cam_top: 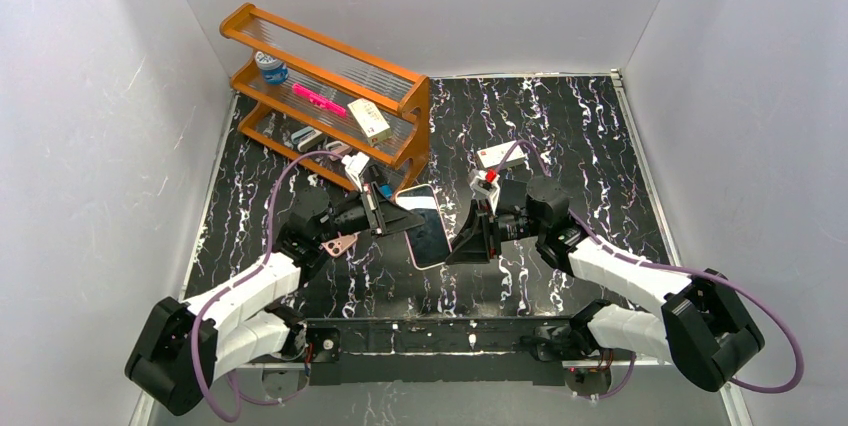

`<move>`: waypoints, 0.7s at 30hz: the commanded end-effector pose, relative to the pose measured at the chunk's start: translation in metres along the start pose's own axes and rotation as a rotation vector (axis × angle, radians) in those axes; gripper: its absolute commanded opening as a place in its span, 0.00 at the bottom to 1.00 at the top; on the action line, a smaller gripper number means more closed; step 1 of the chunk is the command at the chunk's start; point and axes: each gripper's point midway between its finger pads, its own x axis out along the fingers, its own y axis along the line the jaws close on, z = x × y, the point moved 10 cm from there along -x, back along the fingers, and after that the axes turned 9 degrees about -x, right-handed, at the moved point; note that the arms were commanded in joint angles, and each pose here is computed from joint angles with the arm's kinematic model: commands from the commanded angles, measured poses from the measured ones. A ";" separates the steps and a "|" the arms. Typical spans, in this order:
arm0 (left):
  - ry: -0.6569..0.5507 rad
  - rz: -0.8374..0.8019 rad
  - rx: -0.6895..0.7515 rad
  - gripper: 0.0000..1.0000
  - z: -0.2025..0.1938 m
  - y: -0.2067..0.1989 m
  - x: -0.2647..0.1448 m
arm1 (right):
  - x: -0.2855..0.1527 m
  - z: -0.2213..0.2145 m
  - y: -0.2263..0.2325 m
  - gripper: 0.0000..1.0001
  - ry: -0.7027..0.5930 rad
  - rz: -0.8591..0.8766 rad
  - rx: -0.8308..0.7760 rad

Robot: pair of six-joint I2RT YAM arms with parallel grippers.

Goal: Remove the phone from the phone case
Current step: Remove the phone case from the phone.

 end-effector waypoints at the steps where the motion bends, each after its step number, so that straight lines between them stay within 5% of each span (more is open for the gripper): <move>1: 0.028 -0.071 0.004 0.00 0.006 -0.021 0.002 | 0.003 0.029 0.001 0.03 -0.034 0.057 -0.266; 21: 0.073 -0.084 -0.096 0.00 0.001 -0.022 -0.001 | 0.025 0.065 -0.033 0.01 0.044 0.063 -0.634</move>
